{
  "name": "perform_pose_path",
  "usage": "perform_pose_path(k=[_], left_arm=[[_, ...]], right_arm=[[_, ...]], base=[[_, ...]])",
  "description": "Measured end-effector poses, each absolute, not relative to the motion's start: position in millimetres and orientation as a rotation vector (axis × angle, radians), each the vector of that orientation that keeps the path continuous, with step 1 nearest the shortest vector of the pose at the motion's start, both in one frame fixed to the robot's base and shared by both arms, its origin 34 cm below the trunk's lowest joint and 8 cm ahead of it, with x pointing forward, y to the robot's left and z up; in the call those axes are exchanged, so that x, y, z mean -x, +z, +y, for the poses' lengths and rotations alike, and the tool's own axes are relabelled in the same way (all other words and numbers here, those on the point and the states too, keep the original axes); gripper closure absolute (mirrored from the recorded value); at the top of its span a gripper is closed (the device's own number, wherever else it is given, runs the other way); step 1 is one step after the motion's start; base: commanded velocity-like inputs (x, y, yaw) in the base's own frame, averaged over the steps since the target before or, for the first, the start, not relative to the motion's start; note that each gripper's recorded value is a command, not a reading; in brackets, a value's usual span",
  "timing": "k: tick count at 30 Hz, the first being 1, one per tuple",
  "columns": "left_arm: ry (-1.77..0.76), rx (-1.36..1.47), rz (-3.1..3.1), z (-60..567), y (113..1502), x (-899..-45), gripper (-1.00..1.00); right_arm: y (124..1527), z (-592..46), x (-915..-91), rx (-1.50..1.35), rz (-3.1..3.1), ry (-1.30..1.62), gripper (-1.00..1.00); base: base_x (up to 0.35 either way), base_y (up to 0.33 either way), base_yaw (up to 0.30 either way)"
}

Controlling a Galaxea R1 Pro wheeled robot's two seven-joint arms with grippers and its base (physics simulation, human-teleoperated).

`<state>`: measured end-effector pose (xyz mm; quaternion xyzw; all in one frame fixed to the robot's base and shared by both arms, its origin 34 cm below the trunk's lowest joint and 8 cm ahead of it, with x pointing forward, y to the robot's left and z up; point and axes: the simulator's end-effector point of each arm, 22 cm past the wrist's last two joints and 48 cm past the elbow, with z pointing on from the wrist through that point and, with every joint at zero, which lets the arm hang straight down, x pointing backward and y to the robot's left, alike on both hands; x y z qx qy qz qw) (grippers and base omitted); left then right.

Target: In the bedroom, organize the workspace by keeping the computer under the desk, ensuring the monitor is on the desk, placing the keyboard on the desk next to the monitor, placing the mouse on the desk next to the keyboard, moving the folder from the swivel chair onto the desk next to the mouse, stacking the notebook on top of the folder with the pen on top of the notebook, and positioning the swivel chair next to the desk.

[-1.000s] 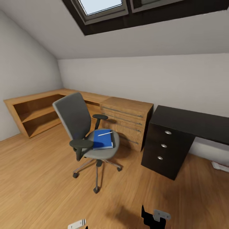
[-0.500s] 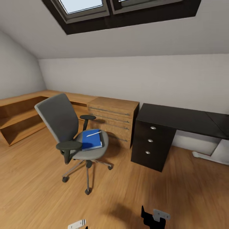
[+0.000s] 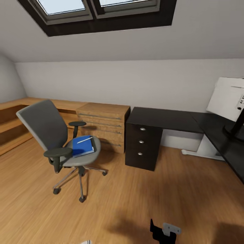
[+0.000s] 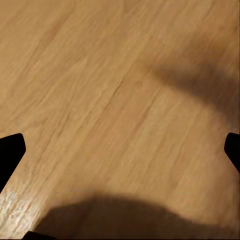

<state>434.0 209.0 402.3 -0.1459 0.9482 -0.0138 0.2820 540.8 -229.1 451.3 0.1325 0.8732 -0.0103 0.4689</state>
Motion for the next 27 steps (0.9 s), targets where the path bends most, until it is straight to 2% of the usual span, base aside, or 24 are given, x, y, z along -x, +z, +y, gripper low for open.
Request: perform_pose_path(k=[8,12,27], left_arm=[[-0.037,0.392,2.54,209.4,402.1,-433.8,-1.0],[-0.036,0.393,2.54,209.6,402.2,-433.8,-1.0],[-0.032,0.396,2.529,210.6,421.1,-437.4,-1.0]], right_arm=[[451.4,-228.9,-540.9,-0.325,2.141,-0.025,-1.0],[451.7,-229.5,-541.2,-0.325,2.14,-0.026,-1.0],[469.3,-233.2,-543.4,-0.327,2.14,-0.032,-1.0]], base=[[-0.304,-0.165,-0.277],[-0.234,-0.056,-0.127],[-0.034,-0.008,-0.018]])
